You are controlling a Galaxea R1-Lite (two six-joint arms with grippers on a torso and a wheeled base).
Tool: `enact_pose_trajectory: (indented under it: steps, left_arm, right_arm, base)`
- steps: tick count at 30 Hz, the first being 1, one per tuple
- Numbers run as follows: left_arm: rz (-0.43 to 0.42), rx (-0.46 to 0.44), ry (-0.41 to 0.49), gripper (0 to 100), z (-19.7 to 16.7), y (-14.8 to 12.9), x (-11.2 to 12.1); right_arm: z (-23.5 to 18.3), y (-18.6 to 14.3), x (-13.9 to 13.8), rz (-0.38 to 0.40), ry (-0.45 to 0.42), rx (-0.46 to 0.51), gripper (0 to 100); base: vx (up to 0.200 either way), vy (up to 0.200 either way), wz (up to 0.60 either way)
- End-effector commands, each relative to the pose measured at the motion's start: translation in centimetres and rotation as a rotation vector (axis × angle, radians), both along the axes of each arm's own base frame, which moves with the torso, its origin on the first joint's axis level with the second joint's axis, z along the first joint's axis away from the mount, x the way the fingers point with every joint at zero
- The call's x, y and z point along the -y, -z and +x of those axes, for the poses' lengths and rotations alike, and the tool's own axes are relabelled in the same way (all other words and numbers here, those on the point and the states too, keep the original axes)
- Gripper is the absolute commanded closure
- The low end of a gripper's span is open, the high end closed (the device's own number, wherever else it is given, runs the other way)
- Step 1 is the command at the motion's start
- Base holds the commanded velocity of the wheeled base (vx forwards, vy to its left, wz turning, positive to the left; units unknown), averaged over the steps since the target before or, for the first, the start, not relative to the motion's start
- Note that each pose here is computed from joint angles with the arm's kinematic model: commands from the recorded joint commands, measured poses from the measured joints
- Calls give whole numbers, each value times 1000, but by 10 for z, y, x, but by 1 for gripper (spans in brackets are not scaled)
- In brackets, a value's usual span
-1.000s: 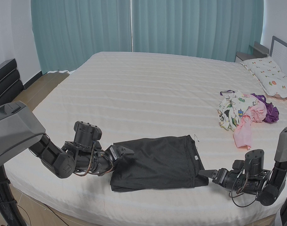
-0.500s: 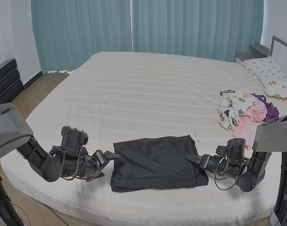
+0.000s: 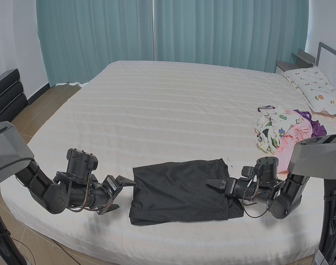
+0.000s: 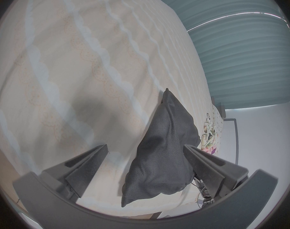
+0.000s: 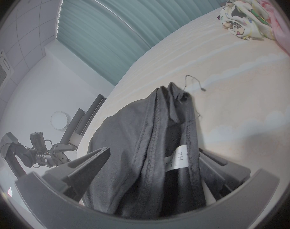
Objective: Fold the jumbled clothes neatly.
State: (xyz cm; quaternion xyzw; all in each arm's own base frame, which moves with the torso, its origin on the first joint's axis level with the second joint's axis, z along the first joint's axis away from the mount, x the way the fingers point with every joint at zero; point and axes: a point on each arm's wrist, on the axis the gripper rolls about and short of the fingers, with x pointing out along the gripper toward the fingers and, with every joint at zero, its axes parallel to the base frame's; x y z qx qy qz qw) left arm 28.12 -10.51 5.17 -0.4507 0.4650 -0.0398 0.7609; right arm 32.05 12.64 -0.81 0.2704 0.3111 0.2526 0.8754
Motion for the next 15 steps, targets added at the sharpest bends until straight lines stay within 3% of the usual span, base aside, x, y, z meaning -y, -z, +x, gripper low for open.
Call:
enact_pose_trajectory:
  steps: [1,2,3,15]
  left_arm:
    - [0,-4,1,0,0,1,0]
    - [0,-4,1,0,0,1,0]
    - [0,-5,3,0,0,1,0]
    - [-5,-10,-10,0,0,1,-1]
  right_arm:
    - [-2,6,-7,-4,-24,-16,0]
    - [-2,6,-7,-4,-24,-16,0]
    - [-3,6,-8,-3,-27,-17,100]
    - [-23,-10,3,25,0,-50,100]
  base:
    - [0,0,0]
    - [0,0,0]
    - [0,0,0]
    - [0,0,0]
